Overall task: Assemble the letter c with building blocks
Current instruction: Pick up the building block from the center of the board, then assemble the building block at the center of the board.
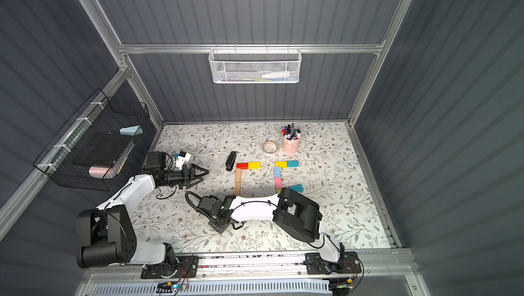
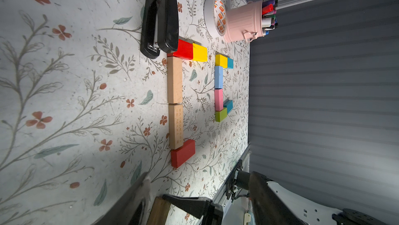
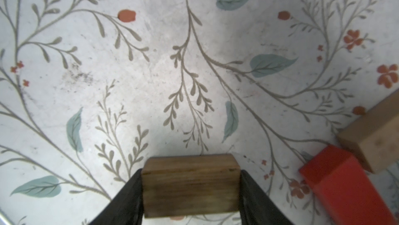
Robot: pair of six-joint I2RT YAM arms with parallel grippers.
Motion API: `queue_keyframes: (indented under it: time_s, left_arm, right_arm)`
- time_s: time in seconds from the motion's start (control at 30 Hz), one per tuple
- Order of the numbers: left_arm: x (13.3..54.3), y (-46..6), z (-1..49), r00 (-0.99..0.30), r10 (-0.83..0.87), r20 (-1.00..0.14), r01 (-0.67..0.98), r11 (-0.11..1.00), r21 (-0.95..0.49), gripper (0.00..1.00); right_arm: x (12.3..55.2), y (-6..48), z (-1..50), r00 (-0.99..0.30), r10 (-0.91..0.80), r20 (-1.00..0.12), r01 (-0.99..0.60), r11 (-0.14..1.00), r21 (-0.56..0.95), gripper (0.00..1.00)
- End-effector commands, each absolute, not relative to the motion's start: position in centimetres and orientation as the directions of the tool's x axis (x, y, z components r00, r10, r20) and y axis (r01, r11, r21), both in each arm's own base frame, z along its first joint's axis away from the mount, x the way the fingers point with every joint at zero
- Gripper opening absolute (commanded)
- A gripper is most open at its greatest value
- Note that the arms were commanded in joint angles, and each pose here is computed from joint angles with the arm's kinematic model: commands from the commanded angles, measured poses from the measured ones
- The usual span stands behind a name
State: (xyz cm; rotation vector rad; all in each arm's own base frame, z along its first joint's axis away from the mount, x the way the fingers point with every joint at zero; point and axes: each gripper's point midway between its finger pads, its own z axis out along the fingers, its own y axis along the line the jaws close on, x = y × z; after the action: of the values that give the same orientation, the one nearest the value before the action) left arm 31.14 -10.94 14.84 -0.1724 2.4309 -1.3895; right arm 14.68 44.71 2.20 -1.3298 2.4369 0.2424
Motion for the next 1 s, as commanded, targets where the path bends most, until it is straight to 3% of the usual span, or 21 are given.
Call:
queue_keyframes:
  time_s: [0.0,0.27,0.57,0.97]
  left_arm:
    - [30.7,-11.1,14.4,-0.939,-0.252,-0.234,0.071,0.523,-0.849,0.7]
    - [30.3,-12.0,14.2,-0.944,-0.225,-0.24,0.083,0.543,-0.836,0.7]
    - [29.3,-14.0,13.8,-0.957,-0.157,-0.244,0.115,0.567,-0.815,0.71]
    - [28.2,-15.8,13.9,-0.961,-0.099,-0.257,0.155,0.577,-0.802,0.71]
  right_arm:
    - [15.4,44.2,3.5,-0.548,-0.726,-0.416,-0.81,0.585,0.046,0.48]
    - [17.6,41.9,6.8,-0.691,-0.535,-0.485,-0.682,0.705,0.193,0.43]
    - [20.9,37.0,9.0,-0.825,-0.285,-0.488,-0.48,0.809,0.34,0.41]
    - [23.4,30.4,9.8,-0.887,-0.101,-0.45,-0.282,0.89,0.358,0.41]
